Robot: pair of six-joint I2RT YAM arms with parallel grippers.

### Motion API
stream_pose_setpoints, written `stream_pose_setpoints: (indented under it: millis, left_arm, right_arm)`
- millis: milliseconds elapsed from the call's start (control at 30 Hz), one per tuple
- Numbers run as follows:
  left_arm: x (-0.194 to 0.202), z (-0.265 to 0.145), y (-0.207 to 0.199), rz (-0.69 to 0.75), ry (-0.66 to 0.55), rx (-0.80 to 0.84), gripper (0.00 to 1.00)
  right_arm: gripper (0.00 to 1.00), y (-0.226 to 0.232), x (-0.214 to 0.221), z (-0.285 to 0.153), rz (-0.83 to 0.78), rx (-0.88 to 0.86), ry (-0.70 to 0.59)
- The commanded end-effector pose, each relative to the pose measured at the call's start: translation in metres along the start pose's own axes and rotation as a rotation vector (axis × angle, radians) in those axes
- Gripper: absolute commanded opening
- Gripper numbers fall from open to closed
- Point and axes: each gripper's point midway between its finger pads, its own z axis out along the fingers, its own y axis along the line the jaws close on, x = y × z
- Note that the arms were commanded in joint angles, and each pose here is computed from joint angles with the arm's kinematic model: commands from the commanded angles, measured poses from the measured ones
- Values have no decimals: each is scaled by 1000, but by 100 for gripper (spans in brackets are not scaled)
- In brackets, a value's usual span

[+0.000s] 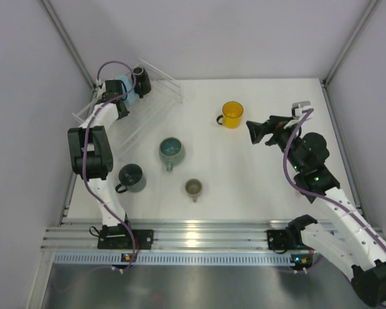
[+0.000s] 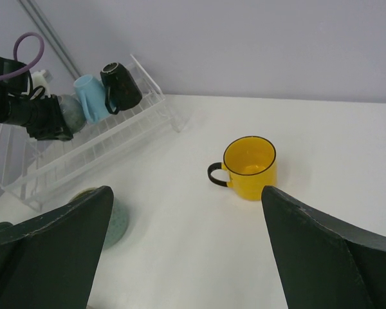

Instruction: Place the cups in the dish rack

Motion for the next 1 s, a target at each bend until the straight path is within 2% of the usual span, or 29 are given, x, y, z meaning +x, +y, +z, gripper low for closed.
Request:
stream_pose_setpoints:
  millis: [0, 267, 500, 700, 767, 867, 967]
  left_arm:
    - [-69, -7, 0, -60, -194, 8, 4]
    - [-66, 3, -1, -53, -177, 21, 32]
    - [-62, -5, 0, -52, -152, 25, 45]
    - [-65, -21, 4, -60, -154, 25, 46]
    - [-65, -27, 6, -76, -156, 27, 47]
    - [-64, -36, 5, -93, -152, 44, 48]
    - [-61, -46, 2, -105, -132, 75, 49]
  right_arm:
    - [99, 3, -12, -2, -18, -5, -39]
    - [99, 3, -10, 0, -18, -5, -33]
    - [99, 5, -14, 0, -12, -7, -39]
    - [99, 5, -14, 3, 23, 0, -19]
    - [99, 1, -19, 3, 82, 41, -32]
    - [99, -15, -19, 5, 175, 161, -15]
    - [99, -32, -8, 10, 259, 314, 79]
